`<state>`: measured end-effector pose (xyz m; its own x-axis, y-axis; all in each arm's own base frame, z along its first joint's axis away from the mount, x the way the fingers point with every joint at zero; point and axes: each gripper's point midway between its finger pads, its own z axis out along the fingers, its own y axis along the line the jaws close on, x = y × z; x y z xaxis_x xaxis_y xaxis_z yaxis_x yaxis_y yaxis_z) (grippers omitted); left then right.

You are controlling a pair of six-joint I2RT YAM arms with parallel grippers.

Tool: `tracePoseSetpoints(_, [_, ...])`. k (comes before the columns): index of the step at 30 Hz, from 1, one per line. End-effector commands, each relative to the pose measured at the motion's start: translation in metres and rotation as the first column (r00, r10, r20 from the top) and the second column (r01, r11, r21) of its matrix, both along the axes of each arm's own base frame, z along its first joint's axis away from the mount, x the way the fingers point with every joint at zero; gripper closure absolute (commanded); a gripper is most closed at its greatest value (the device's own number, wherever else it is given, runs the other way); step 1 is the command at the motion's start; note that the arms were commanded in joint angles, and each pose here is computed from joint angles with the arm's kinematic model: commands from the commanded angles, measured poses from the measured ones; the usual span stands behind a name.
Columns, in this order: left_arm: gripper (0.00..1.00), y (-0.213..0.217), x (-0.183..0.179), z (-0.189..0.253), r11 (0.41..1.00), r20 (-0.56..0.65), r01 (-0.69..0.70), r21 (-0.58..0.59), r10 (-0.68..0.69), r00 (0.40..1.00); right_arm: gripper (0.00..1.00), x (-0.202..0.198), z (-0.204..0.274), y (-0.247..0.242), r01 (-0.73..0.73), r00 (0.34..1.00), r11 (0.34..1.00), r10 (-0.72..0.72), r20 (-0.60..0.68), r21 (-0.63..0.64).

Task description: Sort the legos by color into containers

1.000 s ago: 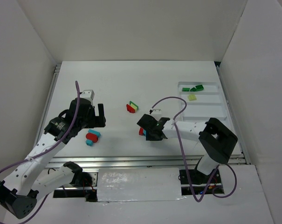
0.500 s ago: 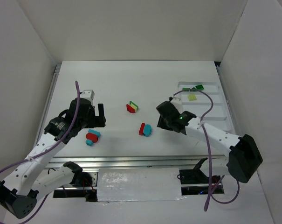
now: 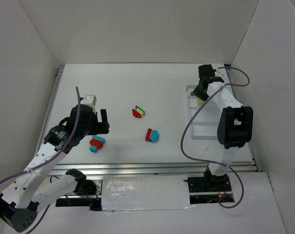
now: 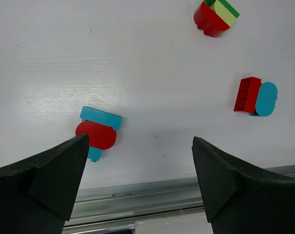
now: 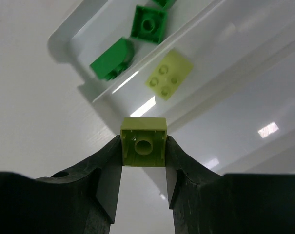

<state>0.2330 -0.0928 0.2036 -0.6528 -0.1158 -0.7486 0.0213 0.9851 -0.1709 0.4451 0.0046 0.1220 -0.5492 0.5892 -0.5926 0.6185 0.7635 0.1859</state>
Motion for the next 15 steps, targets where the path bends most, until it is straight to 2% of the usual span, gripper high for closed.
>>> tracePoseSetpoints(1, [0.01,-0.001,0.004,0.007,1.000,0.039,-0.002,-0.018,0.003,0.999,1.00,0.006,-0.015,-0.022,0.031,0.995,0.999,-0.033,-0.090,-0.020])
tracePoseSetpoints(5, [0.01,-0.004,0.004,0.006,1.000,0.031,0.014,-0.019,-0.013,0.999,1.00,0.010,-0.031,-0.069,0.120,0.988,0.993,-0.119,-0.094,0.009])
tracePoseSetpoints(11, [0.00,-0.010,0.006,0.003,0.999,0.023,0.044,-0.022,-0.044,0.999,0.98,0.008,-0.044,-0.098,0.171,0.980,0.985,-0.167,-0.108,0.026])
tracePoseSetpoints(14, [0.00,-0.011,0.006,0.001,0.999,0.010,0.046,-0.018,-0.046,0.999,0.93,0.012,-0.046,-0.099,0.172,0.981,0.984,-0.167,-0.100,0.043])
tracePoseSetpoints(15, [0.01,-0.010,0.006,0.001,0.999,0.010,0.046,-0.017,-0.046,0.999,0.87,0.012,-0.048,-0.100,0.172,0.981,0.984,-0.167,-0.104,0.046])
